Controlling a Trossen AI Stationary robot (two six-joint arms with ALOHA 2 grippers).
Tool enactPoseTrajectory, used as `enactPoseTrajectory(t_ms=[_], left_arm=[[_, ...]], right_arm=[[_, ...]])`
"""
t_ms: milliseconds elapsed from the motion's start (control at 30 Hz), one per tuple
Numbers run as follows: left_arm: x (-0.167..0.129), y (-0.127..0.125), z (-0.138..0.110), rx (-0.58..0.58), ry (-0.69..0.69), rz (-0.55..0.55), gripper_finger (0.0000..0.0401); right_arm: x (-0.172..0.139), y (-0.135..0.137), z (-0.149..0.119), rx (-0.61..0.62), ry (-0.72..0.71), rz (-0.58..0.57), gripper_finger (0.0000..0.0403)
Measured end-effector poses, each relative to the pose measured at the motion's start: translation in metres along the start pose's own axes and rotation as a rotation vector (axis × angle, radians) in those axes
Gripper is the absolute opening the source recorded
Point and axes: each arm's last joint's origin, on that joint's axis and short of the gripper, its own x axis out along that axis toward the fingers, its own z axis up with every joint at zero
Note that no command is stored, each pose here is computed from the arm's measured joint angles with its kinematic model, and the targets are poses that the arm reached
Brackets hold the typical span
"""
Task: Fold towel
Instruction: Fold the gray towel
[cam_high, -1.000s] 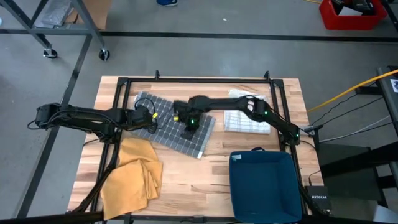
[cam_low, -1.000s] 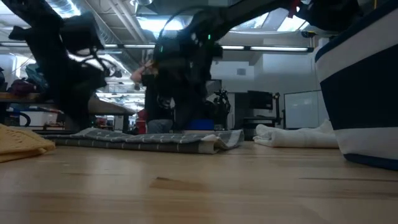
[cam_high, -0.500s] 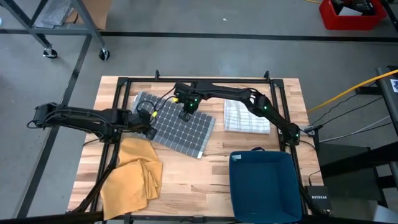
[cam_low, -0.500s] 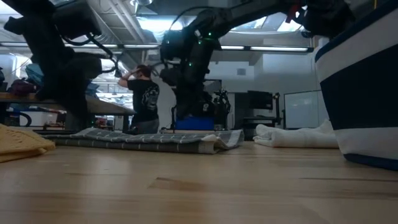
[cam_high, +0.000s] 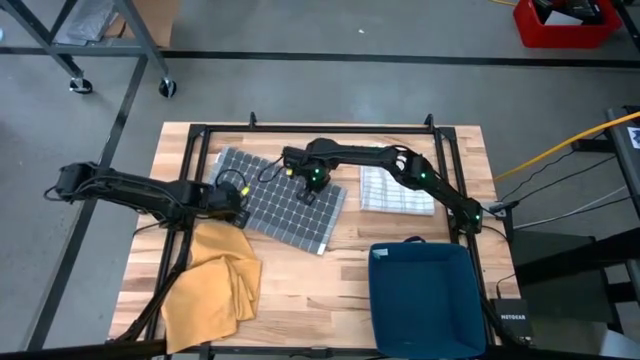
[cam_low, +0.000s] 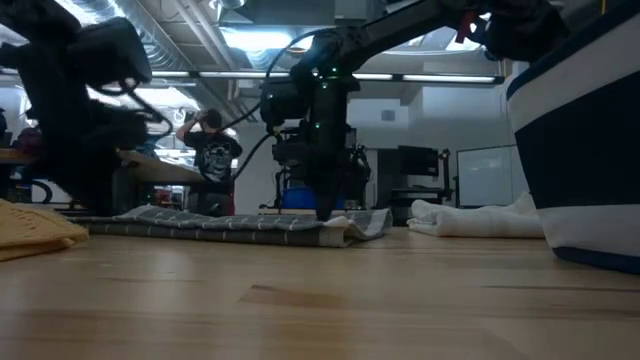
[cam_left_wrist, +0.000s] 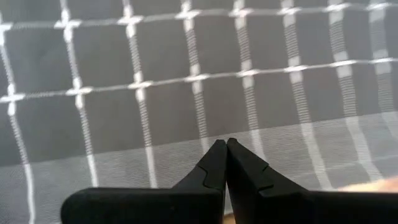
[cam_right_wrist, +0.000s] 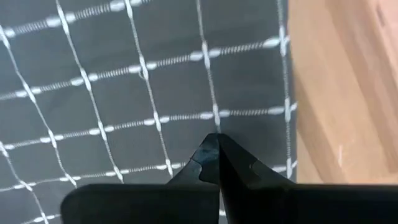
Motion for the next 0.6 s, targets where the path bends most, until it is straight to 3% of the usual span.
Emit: enactPoseTrajectory(t_ms=[333, 600], left_arm=[[0.014, 0.001, 0.000, -0.013, -0.061, 0.109, 0.0000], [0.026, -0.012, 0.013, -0.076, -0.154, 0.031, 0.0000]], right_arm=[[0.024, 0.022, -0.024, -0.047, 0.120, 0.041, 0.0001], [0.032, 0.059, -0.045, -0.112, 0.215, 0.164, 0.0001]])
